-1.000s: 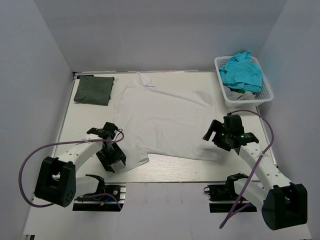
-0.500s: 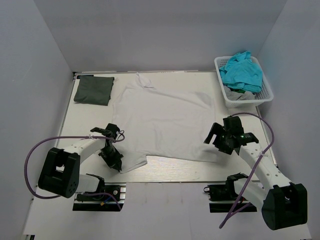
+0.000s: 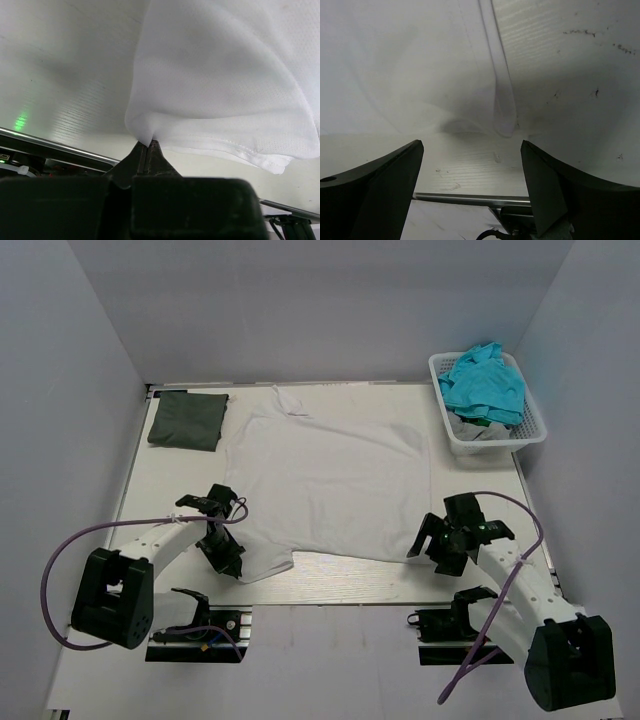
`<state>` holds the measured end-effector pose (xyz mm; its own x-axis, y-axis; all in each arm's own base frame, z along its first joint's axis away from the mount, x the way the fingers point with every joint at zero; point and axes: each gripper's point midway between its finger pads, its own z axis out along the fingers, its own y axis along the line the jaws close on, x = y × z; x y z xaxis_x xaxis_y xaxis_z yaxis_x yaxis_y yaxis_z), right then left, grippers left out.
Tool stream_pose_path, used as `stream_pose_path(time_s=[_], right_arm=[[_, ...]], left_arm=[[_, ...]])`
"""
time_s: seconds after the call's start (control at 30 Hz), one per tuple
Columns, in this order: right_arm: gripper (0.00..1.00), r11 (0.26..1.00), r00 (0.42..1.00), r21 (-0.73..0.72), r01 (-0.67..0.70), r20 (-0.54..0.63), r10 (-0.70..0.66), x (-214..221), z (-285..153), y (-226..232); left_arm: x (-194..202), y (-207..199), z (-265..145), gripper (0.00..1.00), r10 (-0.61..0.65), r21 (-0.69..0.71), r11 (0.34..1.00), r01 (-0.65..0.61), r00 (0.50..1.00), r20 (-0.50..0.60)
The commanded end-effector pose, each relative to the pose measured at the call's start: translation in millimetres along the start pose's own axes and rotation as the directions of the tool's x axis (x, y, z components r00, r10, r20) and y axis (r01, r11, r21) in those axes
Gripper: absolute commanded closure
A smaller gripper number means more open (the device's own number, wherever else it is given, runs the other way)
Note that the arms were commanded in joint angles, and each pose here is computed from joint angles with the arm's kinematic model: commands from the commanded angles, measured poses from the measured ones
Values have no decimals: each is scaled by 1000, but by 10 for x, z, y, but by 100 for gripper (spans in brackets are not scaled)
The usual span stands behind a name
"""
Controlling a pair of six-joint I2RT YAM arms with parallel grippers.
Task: Fold and stack the t-shirts
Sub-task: Grap the side of the flattened tshirt closest away from the robot with both arms, then fold the flattened tshirt in 1/3 of the way
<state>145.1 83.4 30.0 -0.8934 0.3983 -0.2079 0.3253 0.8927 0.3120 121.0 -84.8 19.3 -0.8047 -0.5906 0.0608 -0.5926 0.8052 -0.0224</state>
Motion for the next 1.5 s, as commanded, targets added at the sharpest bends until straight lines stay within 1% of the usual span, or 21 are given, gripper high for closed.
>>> stream_pose_path(time_s=[0.0,0.07,0.2,0.3,0.37,0.47,0.5,0.57,0.63,0.67,0.7,0.73,0.77,0.9,1.0,1.13,1.2,1.23,1.27,1.33,1.47], right_arm=[[16,1000,1000,10,-28,3,28,-12,27,-13],[20,1000,1000,15,-23,6,23,-41,62,-8],[20,999,999,48,-25,41,23,-136,90,-49],[22,998,999,58,-30,36,28,-148,113,-52],[22,994,999,102,-32,45,27,-167,144,-135],[36,993,999,114,-25,44,20,-175,172,-154],[44,994,999,108,-18,40,14,-177,188,-141],[45,994,999,105,-14,37,10,-174,188,-138],[59,993,999,116,-5,45,0,-171,194,-171],[68,993,999,120,-8,46,3,-170,194,-181],[89,993,999,121,-6,44,1,-172,197,-185],[96,994,999,109,1,40,-6,-165,194,-158],[100,994,999,109,2,38,-6,-163,186,-162],[100,997,999,67,26,43,-29,-199,125,-55],[100,999,999,-21,41,6,-41,-204,73,150],[100,996,998,-71,58,-16,-59,-312,-43,357],[100,997,998,-50,58,-32,-59,-327,-60,345],[100,996,998,-55,67,6,-67,-474,-145,430],[100,997,998,-41,67,-16,-68,-479,-128,427],[100,996,997,-40,82,-2,-82,-599,-207,497],[100,996,996,-25,88,-16,-88,-840,-249,647]], left_arm=[[-30,-100,-100,100,20,51,998,-21,1000,21],[-30,-100,-101,100,20,51,998,-21,1000,21],[-38,-114,-127,100,21,67,998,-23,999,33],[-27,-132,-145,100,22,82,996,-24,999,31],[-14,-142,-149,100,22,87,996,-24,999,23],[-33,-170,-174,100,23,96,995,-25,999,30],[-49,-194,-197,100,23,103,994,-27,999,35],[-54,-204,-223,100,23,104,994,-27,999,36],[-75,-232,-253,100,34,113,993,-39,998,45],[-98,-267,-287,100,34,124,991,-41,998,53],[-134,-294,-318,100,34,129,991,-42,997,69],[-135,-291,-318,100,43,129,990,-51,997,70],[-155,-322,-360,100,43,144,988,-54,996,82],[-233,-443,-514,100,51,180,981,-71,992,114],[-300,-697,-756,100,80,279,953,-118,986,144],[-446,-919,-971,100,99,338,929,-154,980,174],[-538,-1049,-1062,100,98,348,924,-158,978,184],[-586,-1112,-1097,100,107,356,918,-174,974,200],[-633,-1151,-1122,100,104,353,919,-175,972,209],[-759,-1271,-1185,100,107,347,919,-185,967,231],[-1020,-1401,-1219,100,107,296,937,-186,958,264]])
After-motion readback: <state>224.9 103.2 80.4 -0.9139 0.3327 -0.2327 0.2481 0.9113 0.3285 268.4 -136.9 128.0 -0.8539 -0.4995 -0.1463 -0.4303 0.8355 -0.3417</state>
